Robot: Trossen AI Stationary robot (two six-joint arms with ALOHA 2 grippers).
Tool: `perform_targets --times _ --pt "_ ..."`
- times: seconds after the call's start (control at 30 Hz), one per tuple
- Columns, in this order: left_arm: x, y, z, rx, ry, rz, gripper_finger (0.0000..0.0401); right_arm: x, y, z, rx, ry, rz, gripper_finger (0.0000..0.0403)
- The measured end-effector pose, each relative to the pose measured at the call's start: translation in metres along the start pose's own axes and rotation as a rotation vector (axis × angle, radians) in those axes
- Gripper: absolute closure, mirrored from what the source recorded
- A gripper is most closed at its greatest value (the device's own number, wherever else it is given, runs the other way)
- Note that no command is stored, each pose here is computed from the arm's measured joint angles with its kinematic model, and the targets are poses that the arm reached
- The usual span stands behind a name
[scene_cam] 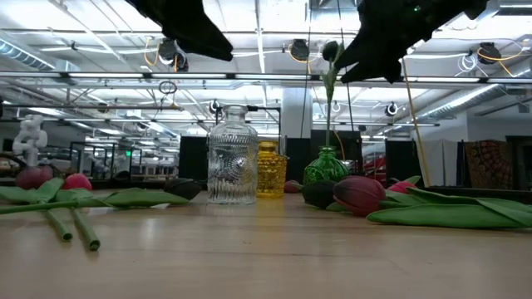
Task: Sort flowers into vase by color
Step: Put the top right pink flower in the yellow flower vase
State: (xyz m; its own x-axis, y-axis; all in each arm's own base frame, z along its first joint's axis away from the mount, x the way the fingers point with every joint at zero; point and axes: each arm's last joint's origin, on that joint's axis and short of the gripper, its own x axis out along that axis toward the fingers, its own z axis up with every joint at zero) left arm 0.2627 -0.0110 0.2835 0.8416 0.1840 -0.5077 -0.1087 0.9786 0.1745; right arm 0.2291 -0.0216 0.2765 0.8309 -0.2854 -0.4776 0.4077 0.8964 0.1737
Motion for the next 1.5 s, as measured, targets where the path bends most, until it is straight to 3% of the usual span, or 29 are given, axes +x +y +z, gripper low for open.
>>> perform_targets --times 0.27,0.47,0.67,0.83,0.97,1.23,1.5 --pt "0.0 0.0 -0.004 0.009 0.038 -0.002 0.0168 -0.022 -0.004 0.002 -0.007 -0.01 0.009 0.0163" --pt "0.0 0.0 -0.004 0.01 0.039 -0.003 0.0168 -0.036 -0.011 -0.006 -0.061 0.069 -0.03 0.0163" --pt "0.0 0.0 -0.004 0.01 0.039 -0.003 0.0168 -0.037 -0.023 -0.02 -0.136 0.156 -0.314 0.0173" --pt "0.0 0.0 -0.004 0.011 0.039 -0.003 0.0168 -0.015 -0.036 -0.039 -0.202 0.13 -0.517 0.0189" --pt "0.0 0.0 -0.004 0.011 0.039 -0.003 0.0168 0.006 -0.052 -0.054 -0.234 0.103 -0.469 0.0201" --pt "0.0 0.0 -0.004 0.012 0.038 -0.003 0.0168 0.019 -0.092 -0.075 -0.112 0.08 -0.357 0.0206" --pt "0.0 0.0 -0.002 0.013 0.017 -0.001 0.0168 0.033 -0.121 -0.105 -0.005 0.174 -0.367 0.0206"
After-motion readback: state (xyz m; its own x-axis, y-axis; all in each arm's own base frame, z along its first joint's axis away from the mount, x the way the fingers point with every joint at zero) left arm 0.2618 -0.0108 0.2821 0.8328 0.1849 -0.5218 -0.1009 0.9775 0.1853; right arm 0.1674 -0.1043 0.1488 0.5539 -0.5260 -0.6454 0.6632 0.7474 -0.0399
